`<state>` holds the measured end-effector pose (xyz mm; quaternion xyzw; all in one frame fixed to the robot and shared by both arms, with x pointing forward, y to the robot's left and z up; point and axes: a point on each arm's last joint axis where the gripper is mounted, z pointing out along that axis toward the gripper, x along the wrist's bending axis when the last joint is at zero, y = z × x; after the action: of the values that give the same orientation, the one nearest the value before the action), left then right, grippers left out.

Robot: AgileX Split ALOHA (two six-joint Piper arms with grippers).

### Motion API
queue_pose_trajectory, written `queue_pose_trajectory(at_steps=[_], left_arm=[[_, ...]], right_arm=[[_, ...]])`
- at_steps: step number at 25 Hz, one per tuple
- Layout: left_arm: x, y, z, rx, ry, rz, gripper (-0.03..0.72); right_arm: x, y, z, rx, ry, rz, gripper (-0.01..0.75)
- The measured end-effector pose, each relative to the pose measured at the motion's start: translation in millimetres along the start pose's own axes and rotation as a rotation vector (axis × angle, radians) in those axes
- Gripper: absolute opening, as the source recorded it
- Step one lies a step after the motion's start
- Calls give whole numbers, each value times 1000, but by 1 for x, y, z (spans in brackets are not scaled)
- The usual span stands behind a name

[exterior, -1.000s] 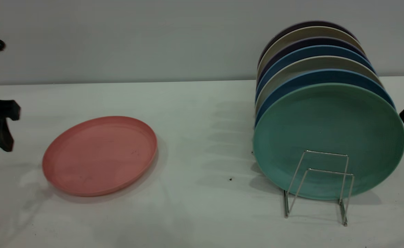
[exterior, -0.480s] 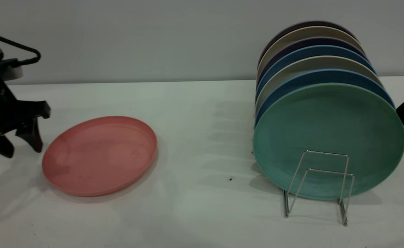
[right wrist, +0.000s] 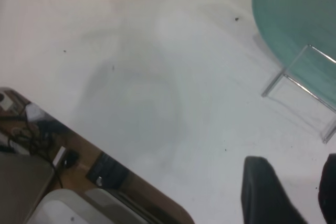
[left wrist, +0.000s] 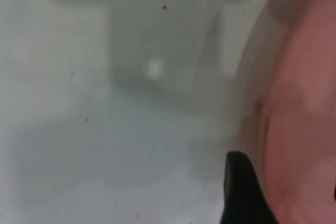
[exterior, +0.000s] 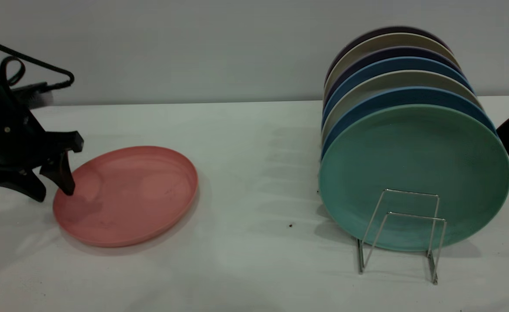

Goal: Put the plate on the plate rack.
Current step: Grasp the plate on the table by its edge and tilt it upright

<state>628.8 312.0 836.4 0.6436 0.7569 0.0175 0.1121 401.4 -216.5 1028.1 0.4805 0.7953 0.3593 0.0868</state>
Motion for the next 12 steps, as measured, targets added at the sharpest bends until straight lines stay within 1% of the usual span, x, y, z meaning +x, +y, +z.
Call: queue_pose_trajectory(at_steps=[7,12], left_arm=[[2,-1,16,29,4,19,438],[1,3,24,23,-4,6,431]], right_arm=[[0,1,0,-11,1,9,280],[0,1,0,-15,1,12,280]])
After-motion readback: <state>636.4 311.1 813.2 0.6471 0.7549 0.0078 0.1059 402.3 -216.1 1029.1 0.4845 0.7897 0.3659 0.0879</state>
